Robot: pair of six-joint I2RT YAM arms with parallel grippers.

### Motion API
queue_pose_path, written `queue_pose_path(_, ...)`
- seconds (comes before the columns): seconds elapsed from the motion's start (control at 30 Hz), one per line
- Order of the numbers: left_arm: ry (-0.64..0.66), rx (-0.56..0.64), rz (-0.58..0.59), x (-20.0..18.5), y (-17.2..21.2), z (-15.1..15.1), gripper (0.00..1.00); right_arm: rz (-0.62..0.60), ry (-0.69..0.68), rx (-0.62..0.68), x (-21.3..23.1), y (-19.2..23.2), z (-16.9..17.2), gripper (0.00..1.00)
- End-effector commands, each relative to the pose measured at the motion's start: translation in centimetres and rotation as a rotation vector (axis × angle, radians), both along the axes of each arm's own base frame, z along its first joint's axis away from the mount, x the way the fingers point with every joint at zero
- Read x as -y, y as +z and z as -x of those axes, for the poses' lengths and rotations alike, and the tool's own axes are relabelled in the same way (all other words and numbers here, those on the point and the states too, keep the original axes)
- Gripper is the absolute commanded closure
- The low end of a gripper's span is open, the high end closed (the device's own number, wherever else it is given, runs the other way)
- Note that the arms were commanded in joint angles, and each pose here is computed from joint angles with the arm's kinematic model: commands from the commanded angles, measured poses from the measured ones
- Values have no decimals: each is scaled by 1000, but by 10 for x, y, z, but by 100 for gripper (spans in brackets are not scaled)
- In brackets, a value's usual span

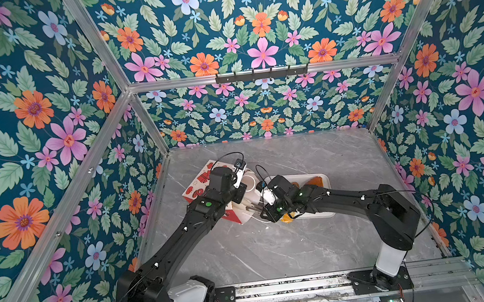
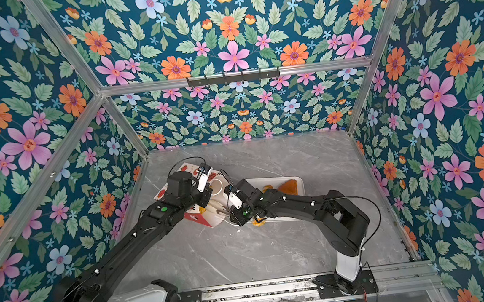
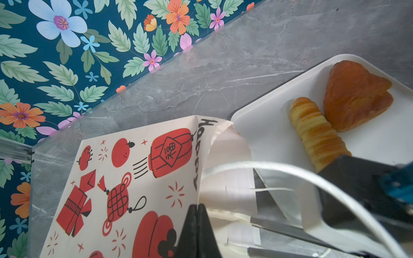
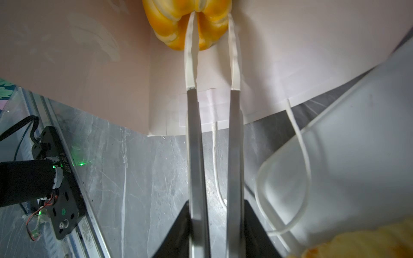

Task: Take the fake bread out of the paper bag
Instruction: 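Insert the tongs into the bag opening toward the yellow ring bread, then close the tongs on the yellow ring bread and pull it out, then lower the ring bread onto the tray and open the tongs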

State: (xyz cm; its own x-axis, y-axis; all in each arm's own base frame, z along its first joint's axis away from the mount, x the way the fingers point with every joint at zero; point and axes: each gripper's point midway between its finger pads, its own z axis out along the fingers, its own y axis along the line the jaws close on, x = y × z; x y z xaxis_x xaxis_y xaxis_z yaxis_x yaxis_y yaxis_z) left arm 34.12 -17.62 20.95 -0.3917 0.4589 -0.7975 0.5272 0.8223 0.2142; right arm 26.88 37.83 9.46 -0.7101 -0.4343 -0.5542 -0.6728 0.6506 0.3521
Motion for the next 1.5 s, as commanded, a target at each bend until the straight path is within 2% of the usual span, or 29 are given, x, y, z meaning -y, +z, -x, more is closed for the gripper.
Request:
queue_pose_path(0.0, 3, 18, 14, 1, 6, -3, 96, -51, -14, 39, -9, 13, -9, 71)
queue_pose_path(0.1, 22, 22, 10, -1, 5, -5, 97, -33, -16, 38, -2, 19, -5, 73)
queue_pose_path(0.33, 82, 48, 9, -7, 7, -14, 97, 107, -19, -26, 36, 29, 15, 74)
queue_pose_path(0.7, 183, 85, 10, -14, 5, -34, 97, 132, -63, -152, 95, 76, 45, 74)
queue_pose_path(0.93, 245, 79, 5, -20, -13, -44, 98, 250, -109, -231, 135, 91, 58, 74)
queue_pose_path(1.27, 287, 88, 3, -30, -18, -42, 98, 438, -171, -271, 168, 103, 31, 74)
queue_pose_path(1.47, 268, 93, 37, -29, -15, -34, 98, 499, -211, -346, 173, 86, 6, 74)
